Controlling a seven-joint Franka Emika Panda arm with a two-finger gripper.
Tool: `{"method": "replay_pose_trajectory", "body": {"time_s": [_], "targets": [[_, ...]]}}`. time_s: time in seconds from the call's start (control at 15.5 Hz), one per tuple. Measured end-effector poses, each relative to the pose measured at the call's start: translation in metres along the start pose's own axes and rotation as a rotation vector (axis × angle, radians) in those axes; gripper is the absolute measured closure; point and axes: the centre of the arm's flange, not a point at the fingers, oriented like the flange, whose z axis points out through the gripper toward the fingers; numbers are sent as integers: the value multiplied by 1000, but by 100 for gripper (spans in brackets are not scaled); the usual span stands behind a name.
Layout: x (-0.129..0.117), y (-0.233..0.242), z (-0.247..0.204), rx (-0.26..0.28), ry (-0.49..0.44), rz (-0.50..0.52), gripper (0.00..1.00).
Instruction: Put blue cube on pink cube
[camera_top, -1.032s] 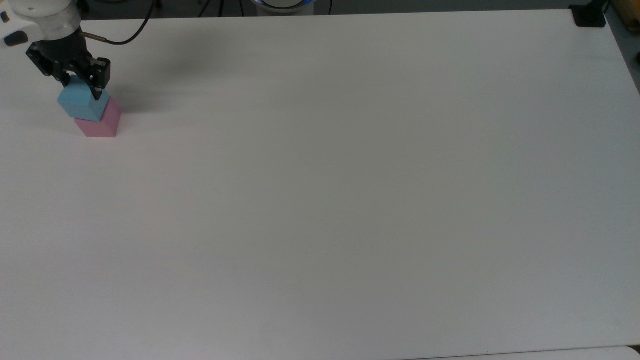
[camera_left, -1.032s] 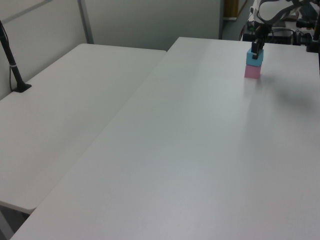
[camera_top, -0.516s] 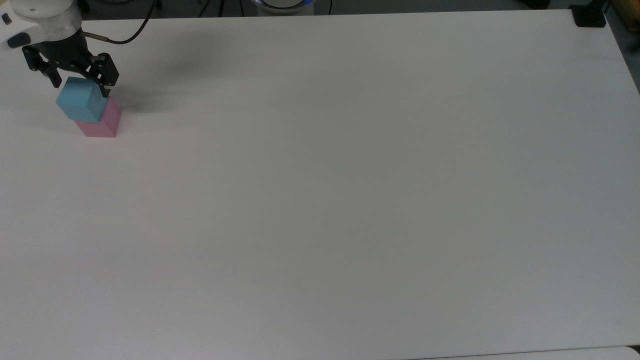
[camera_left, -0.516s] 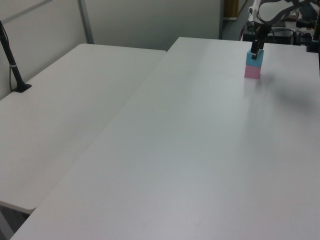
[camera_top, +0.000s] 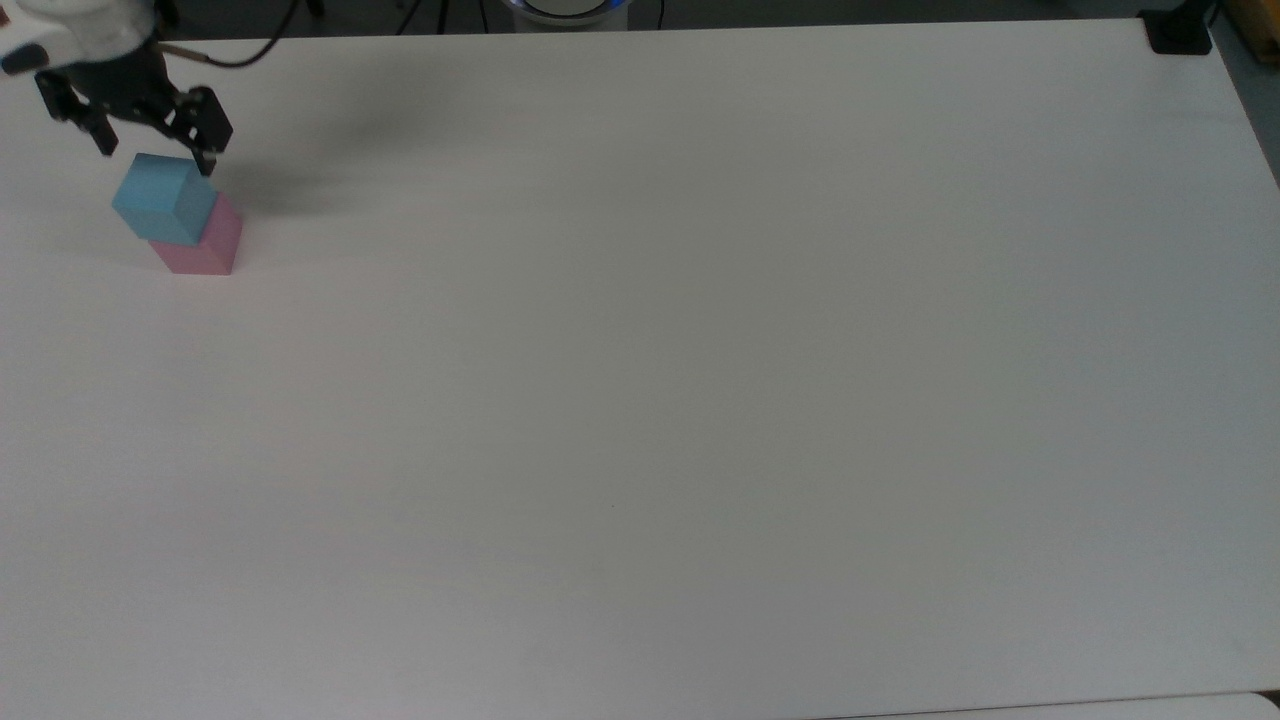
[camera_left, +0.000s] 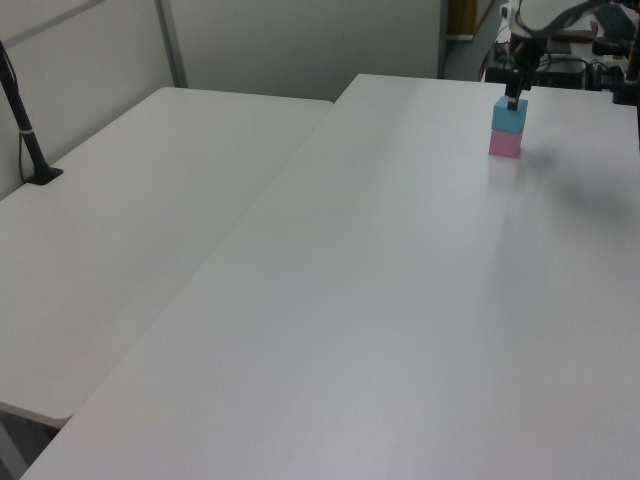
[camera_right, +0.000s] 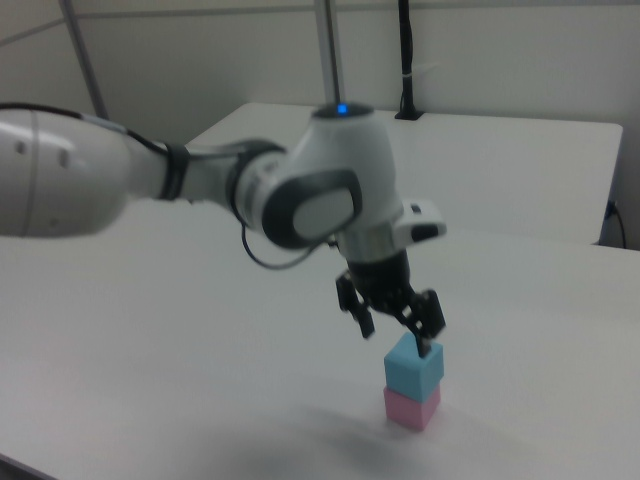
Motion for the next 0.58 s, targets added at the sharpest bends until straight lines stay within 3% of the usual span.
{"method": "replay_pose_trajectory", "body": {"time_s": [0.32, 0.45, 0.58], "targets": [[-1, -56, -141, 95, -44, 94, 0], [-7, -98, -189, 114, -64, 128, 0], [-9, -144, -223, 116, -45, 97, 0]]}}
